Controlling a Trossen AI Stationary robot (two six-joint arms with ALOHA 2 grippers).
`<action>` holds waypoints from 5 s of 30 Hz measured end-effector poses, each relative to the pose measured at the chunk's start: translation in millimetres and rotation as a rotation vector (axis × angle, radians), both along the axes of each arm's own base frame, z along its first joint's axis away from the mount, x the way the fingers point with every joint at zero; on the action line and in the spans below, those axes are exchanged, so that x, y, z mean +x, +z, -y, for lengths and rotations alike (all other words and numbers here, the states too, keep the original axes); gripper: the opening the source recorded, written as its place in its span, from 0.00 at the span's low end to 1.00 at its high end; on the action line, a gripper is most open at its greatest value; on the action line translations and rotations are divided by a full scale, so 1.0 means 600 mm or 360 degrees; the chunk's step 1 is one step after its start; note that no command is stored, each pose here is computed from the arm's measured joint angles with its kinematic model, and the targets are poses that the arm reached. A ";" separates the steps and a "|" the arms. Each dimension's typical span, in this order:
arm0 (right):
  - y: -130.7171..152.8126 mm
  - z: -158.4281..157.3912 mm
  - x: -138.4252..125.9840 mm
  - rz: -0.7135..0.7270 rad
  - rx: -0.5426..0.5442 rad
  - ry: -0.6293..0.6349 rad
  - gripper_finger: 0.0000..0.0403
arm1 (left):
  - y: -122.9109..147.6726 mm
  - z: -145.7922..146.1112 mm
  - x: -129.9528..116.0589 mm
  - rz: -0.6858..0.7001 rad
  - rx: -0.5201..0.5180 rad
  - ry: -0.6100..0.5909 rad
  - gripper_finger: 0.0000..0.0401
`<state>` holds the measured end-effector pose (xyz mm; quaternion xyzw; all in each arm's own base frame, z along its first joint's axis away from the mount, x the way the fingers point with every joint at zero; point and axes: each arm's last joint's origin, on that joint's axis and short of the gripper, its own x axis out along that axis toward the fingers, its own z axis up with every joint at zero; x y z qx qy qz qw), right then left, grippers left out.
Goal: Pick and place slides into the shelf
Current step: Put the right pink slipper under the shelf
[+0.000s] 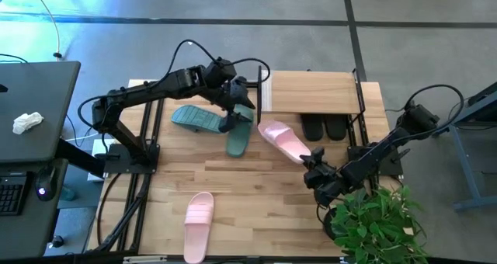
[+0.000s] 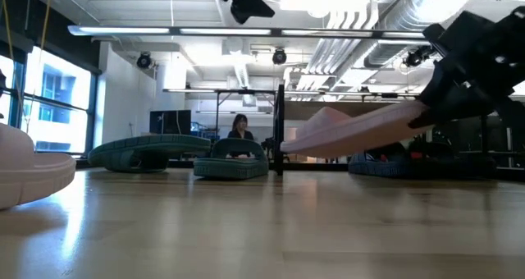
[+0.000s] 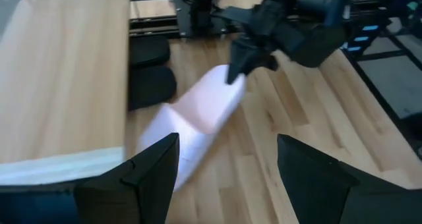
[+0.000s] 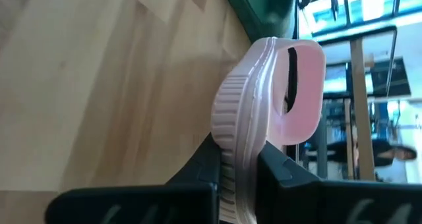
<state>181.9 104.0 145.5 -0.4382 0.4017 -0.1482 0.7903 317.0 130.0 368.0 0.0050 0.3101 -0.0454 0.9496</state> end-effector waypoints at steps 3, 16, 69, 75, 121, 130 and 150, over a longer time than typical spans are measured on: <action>0.000 0.009 0.003 0.0027 0.0036 -0.0077 0.04 | 0.000 0.020 0.008 0.0000 0.0000 -0.0060 0.60; -0.001 0.071 0.035 0.0168 0.0233 -0.0482 0.04 | -0.001 0.146 0.039 0.0006 0.0121 -0.0444 0.60; 0.001 0.228 0.086 0.0193 0.1060 -0.0710 0.33 | -0.011 0.260 0.043 -0.0045 0.0321 -0.0579 0.60; 0.001 0.236 0.085 0.0203 0.1056 -0.0739 0.48 | -0.028 0.260 0.043 -0.0096 0.0314 -0.0584 0.60; -0.005 0.220 0.081 -0.0001 0.1020 -0.0556 0.21 | -0.085 0.271 0.039 -0.0250 0.0251 -0.0563 0.60; -0.036 0.233 0.093 -0.0068 0.1032 -0.0608 0.21 | -0.085 0.271 0.039 -0.0246 0.0246 -0.0559 0.60; -0.035 0.246 0.097 0.0142 0.1080 -0.0807 0.05 | -0.085 0.271 0.039 -0.0245 0.0261 -0.0545 0.60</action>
